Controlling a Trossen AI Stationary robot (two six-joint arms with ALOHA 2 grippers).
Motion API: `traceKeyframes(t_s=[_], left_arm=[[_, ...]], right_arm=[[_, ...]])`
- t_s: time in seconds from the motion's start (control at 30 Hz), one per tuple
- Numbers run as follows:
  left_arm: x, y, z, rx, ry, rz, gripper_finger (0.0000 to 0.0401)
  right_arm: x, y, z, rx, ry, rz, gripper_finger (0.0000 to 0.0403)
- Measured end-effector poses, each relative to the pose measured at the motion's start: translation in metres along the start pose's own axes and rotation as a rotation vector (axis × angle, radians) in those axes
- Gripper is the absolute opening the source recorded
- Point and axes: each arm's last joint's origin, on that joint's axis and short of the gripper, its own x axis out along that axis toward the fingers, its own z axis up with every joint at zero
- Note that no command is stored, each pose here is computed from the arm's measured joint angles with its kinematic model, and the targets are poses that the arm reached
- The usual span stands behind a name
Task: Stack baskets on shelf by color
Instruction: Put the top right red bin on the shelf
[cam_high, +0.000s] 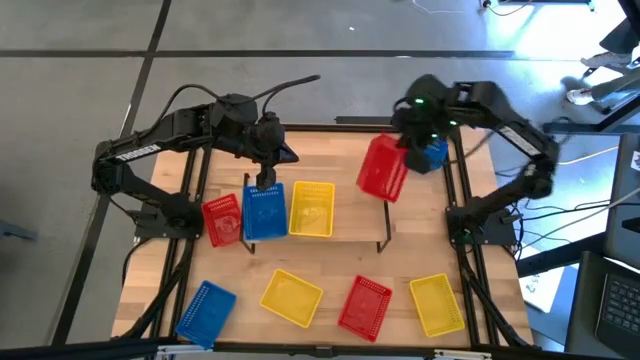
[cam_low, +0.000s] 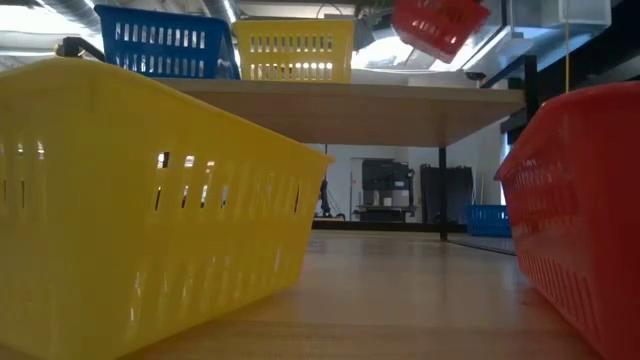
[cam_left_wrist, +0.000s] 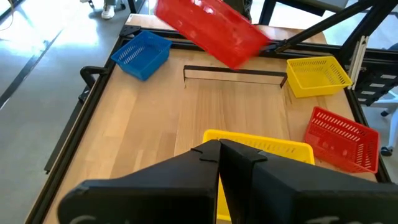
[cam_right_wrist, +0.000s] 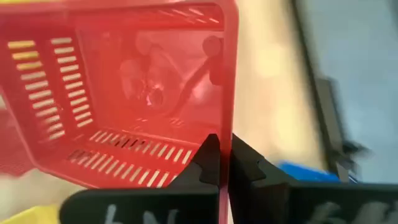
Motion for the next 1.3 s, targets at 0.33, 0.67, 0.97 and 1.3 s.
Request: traceKeyframes(t_s=[0.33, 0.67, 0.97, 1.3], left_arm=[[0.000, 0.000, -0.001, -0.001, 0.008, 0.000, 0.0000], [0.000, 0.000, -0.003, -0.002, 0.034, 0.000, 0.0000], [0.000, 0.000, -0.004, 0.024, 0.041, -0.001, 0.0000], [0.000, 0.000, -0.006, 0.041, 0.062, -0.002, 0.0000]], right_arm=[[0.070, 0.006, 0.039, -0.064, 0.182, 0.211, 0.0000], [0.114, 0.010, 0.050, -0.053, 0.298, 0.227, 0.0000], [0.138, 0.014, 0.054, -0.054, 0.358, 0.244, 0.0006], [0.144, 0.013, 0.055, -0.008, 0.375, 0.238, 0.0063]])
